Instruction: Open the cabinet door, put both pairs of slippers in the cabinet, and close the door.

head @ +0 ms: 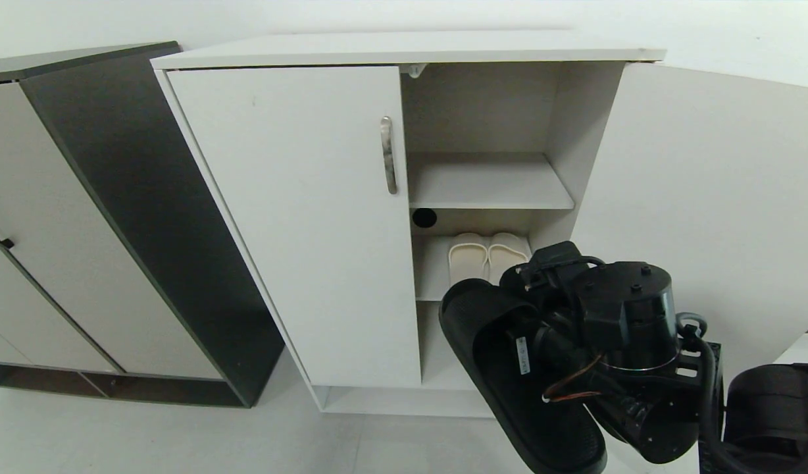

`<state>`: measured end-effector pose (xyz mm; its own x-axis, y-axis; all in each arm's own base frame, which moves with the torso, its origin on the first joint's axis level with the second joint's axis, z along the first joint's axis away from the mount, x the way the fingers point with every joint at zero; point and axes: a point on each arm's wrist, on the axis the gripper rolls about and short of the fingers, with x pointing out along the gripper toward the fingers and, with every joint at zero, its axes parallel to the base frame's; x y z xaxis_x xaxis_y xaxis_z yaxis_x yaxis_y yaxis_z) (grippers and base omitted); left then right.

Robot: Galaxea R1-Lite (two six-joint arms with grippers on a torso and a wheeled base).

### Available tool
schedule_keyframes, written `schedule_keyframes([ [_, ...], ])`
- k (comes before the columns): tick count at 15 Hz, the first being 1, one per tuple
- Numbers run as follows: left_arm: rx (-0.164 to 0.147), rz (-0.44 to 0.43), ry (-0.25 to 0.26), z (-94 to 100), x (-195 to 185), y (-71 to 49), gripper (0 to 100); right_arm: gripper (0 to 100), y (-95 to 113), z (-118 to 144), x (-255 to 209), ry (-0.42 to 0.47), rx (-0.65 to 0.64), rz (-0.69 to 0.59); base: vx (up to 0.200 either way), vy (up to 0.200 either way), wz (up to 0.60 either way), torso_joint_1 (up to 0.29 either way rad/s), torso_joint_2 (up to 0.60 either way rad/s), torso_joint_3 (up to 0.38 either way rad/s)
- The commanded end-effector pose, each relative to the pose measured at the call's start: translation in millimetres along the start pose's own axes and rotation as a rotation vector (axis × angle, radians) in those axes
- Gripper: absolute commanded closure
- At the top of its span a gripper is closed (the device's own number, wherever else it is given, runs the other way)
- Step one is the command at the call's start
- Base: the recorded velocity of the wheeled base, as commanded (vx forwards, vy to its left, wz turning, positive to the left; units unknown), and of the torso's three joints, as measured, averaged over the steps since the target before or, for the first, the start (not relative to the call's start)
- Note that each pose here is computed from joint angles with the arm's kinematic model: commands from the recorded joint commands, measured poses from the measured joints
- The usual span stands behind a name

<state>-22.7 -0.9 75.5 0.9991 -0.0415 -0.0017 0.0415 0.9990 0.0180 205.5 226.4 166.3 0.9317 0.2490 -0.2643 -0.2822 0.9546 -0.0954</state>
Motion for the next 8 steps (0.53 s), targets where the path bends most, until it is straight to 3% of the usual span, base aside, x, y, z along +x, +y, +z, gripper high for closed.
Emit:
schedule_keyframes([
  [1,0.0,0.0,0.0,0.0,0.0,0.0,100,100,1.8,-1.6,1.2,0.005,-0.003,0.003,0.0,0.0,0.0,0.0,0.0,0.0],
  [4,0.0,0.0,0.0,0.0,0.0,0.0,100,100,3.5,-4.9,4.1,0.013,-0.007,0.006,0.0,0.0,-0.6,-0.001,0.0,0.002],
  [8,0.0,0.002,0.0,0.0,0.0,0.0,100,100,4.3,-5.7,3.9,0.001,0.002,0.05,0.0,0.0,0.0,0.0,0.0,0.0],
])
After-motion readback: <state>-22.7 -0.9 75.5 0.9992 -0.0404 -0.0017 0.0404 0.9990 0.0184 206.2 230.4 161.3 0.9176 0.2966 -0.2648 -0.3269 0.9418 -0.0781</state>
